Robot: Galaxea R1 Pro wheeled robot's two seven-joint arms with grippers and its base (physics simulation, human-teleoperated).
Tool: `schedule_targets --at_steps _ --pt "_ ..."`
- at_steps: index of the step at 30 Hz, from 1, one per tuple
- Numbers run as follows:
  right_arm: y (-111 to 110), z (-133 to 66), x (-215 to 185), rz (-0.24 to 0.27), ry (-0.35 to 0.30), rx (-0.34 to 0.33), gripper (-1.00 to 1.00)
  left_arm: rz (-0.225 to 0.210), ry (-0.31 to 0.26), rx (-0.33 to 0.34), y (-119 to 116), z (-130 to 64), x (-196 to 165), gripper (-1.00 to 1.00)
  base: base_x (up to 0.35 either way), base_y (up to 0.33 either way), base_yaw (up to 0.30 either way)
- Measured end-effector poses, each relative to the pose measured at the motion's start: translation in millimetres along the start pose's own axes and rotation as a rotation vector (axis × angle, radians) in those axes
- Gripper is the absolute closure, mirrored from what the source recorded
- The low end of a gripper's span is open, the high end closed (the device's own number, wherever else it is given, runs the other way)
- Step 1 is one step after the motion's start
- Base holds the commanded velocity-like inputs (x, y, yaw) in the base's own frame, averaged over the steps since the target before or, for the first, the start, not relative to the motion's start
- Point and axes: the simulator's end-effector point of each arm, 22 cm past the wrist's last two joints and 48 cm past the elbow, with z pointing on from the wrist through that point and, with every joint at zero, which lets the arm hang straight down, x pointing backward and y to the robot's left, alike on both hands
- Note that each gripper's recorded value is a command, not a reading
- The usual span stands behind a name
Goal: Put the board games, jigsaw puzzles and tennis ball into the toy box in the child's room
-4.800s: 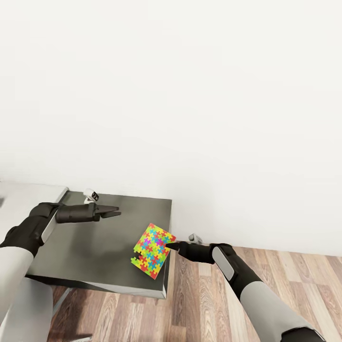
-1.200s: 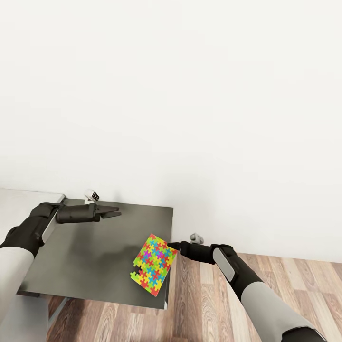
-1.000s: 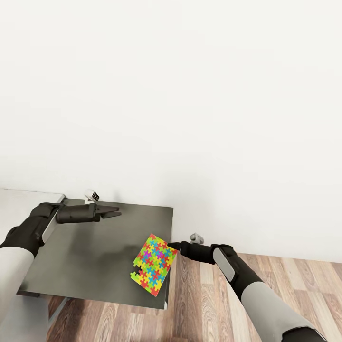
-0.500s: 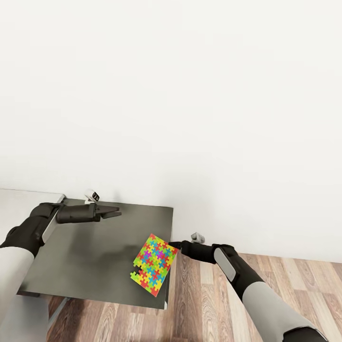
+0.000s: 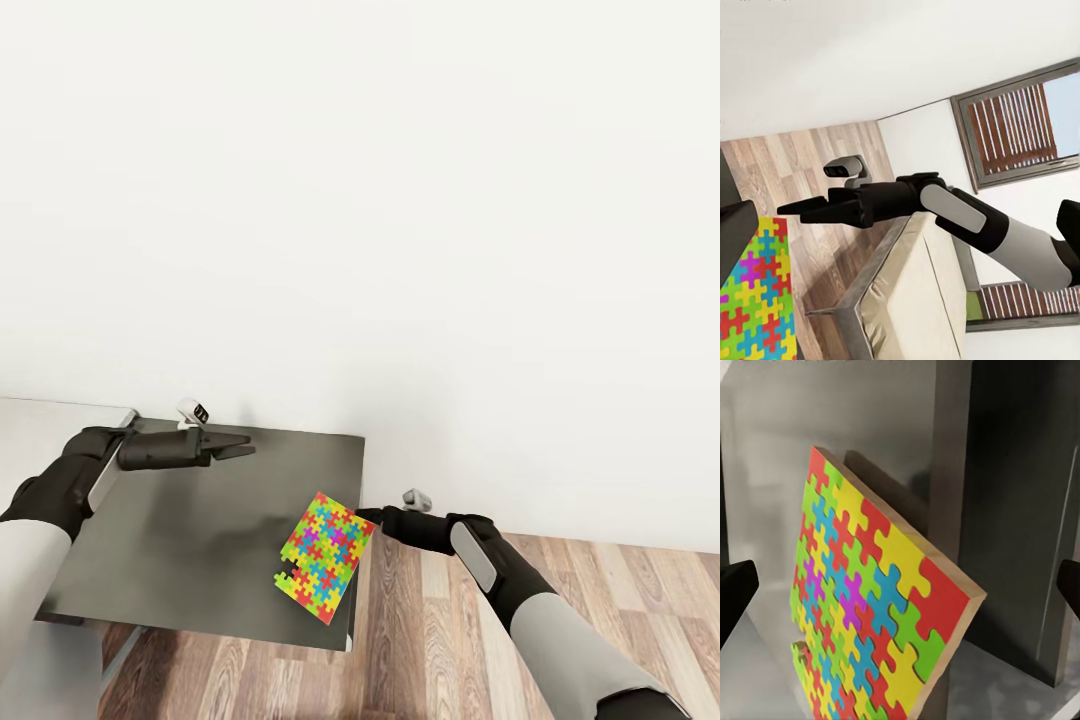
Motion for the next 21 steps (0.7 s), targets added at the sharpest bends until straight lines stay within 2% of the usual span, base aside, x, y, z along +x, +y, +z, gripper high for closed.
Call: schedule_targets --at_steps 21 --pt "0.4 2.0 0.3 0.003 0.002 -0.004 -1.0 0.001 -0.002 0.001 1.3 0.0 -1.0 -1.0 0.0 0.0 0.0"
